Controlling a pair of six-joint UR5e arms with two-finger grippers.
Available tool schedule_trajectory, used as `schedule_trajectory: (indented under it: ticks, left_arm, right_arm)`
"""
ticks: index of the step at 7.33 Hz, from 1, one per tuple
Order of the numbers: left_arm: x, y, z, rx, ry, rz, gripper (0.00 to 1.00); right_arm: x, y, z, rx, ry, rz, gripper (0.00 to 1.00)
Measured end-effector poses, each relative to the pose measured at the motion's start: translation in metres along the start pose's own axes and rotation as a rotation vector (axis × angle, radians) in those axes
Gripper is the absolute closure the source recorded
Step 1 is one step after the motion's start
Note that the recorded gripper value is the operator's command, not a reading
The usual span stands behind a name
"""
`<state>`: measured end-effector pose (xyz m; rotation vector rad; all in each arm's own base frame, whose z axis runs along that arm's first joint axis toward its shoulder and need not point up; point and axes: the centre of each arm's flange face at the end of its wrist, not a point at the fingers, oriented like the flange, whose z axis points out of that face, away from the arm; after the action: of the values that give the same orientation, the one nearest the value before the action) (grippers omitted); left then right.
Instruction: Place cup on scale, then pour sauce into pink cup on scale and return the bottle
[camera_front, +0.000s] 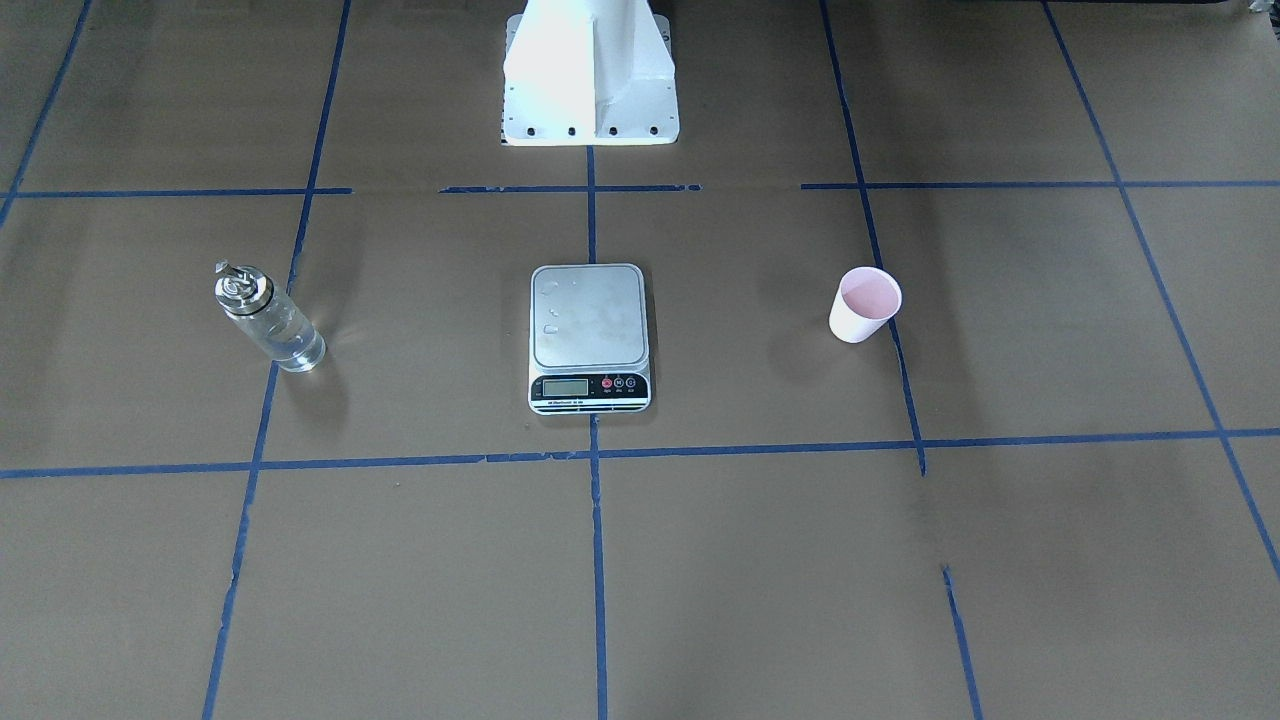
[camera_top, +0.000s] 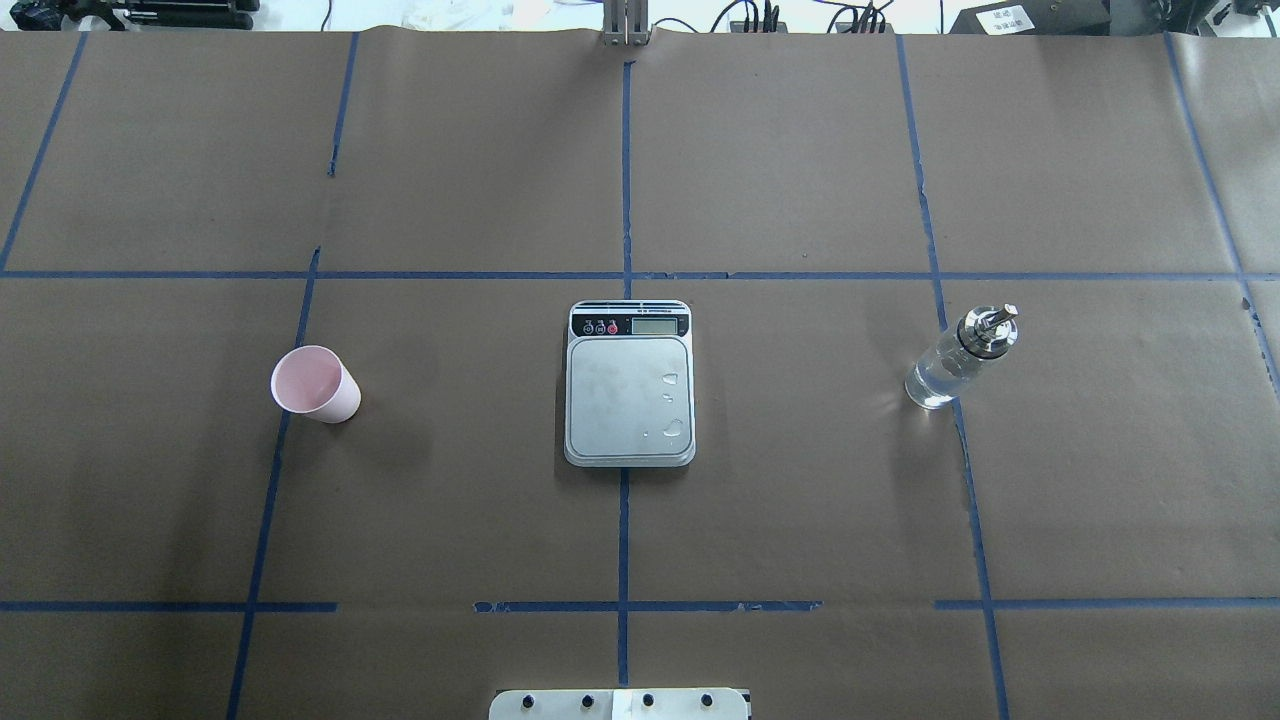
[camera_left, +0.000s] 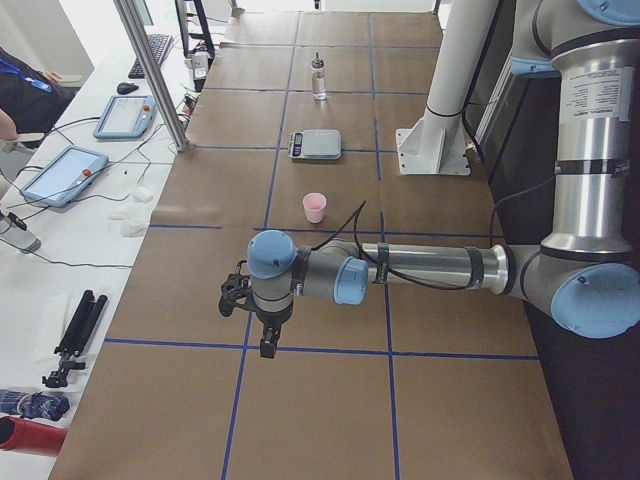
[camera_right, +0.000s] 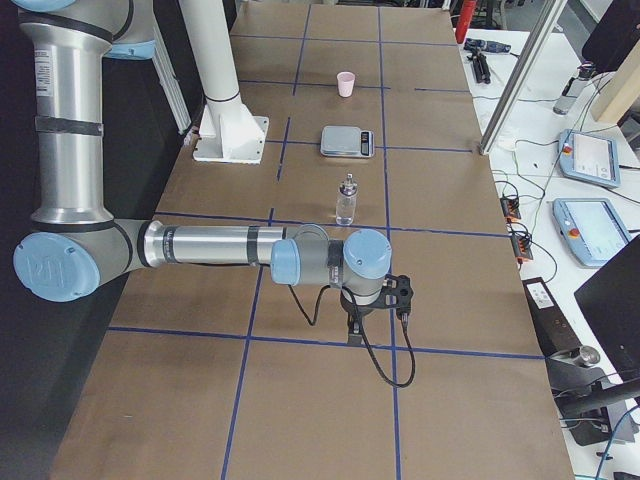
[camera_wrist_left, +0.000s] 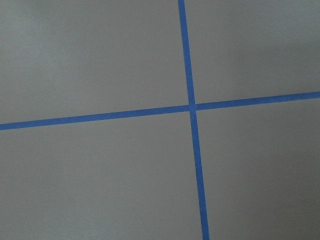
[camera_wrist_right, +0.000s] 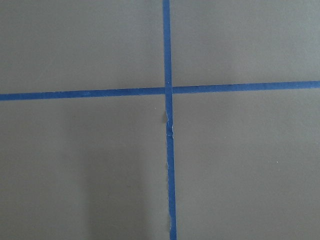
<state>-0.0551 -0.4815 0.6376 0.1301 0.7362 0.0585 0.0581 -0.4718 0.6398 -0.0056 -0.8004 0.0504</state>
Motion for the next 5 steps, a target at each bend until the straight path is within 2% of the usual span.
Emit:
schedule_trajectory:
  ticks: [3,5]
  left_arm:
    - [0.003,-0.001,-0.003,0.005,0.001,0.005,0.0]
    - [0.024,-0.01,-0.023,0.037,0.0,0.041,0.0]
  right_arm:
    - [0.0,0.0,0.0,0.002,0.002,-0.002,0.0]
    - [0.0,-0.001,-0.001,0.003,0.002,-0.002,0.0]
